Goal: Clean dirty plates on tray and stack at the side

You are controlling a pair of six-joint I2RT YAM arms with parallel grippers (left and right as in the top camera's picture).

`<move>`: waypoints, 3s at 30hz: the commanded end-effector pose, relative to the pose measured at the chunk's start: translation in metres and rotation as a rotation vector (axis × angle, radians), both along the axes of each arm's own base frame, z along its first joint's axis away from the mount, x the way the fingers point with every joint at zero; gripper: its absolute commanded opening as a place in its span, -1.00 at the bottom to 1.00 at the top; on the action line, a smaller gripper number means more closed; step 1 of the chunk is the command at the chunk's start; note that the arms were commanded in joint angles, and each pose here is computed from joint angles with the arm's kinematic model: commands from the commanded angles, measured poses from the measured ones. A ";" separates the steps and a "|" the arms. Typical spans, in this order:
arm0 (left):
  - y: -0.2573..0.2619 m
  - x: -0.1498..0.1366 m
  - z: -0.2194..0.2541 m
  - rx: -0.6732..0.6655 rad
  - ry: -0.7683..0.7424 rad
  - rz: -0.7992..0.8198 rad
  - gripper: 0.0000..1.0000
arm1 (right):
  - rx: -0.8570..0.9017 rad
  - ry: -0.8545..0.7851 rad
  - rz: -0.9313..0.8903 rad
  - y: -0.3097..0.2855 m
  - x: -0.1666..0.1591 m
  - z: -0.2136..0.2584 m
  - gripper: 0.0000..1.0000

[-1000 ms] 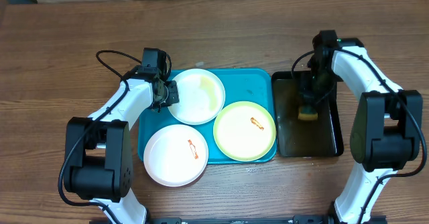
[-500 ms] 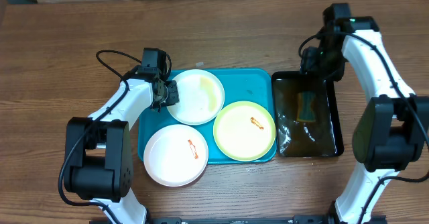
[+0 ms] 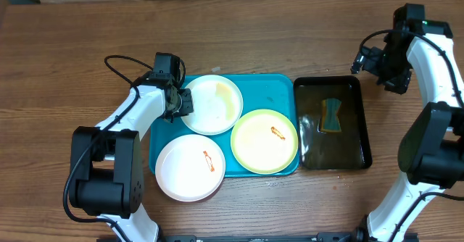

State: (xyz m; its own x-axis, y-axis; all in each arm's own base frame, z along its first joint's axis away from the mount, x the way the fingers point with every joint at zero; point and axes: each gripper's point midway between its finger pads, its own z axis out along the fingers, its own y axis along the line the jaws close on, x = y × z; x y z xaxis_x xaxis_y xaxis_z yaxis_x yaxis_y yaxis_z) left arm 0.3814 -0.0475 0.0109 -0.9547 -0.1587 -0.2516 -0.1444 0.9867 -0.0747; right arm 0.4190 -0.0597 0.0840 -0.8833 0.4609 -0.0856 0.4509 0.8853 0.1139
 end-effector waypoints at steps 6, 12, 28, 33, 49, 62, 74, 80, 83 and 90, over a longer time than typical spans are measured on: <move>0.002 -0.011 -0.017 0.015 0.023 -0.008 -0.60 | -0.012 -0.057 -0.005 -0.002 0.007 0.018 1.00; 0.001 -0.001 -0.009 0.013 -0.008 -0.008 -0.92 | -0.013 -0.064 -0.005 -0.002 0.008 0.019 1.00; -0.005 0.068 0.085 -0.016 -0.187 -0.005 -0.92 | -0.013 -0.064 -0.005 -0.002 0.008 0.019 1.00; -0.022 0.083 0.118 -0.082 -0.240 -0.054 -0.92 | -0.013 -0.064 -0.005 -0.002 0.008 0.019 1.00; -0.148 0.079 0.162 -0.193 -0.357 -0.295 -0.92 | -0.013 -0.064 -0.005 -0.002 0.008 0.019 1.00; -0.243 0.045 0.174 -0.201 -0.436 -0.465 -0.92 | -0.019 -0.168 -0.003 -0.004 0.033 0.025 1.00; -0.271 0.036 0.184 -0.136 -0.524 -0.493 -0.92 | 0.036 -0.280 -0.166 -0.058 0.046 0.035 1.00; -0.289 0.027 0.189 -0.077 -0.579 -0.540 -0.92 | 0.028 -0.279 -0.227 -0.086 0.038 0.034 1.00; -0.291 0.022 0.192 0.011 -0.613 -0.555 -0.92 | 0.028 -0.279 -0.233 -0.089 0.037 0.034 1.00; -0.303 0.001 0.203 0.250 -0.708 -0.632 -0.92 | 0.028 -0.279 -0.233 -0.089 0.037 0.034 1.00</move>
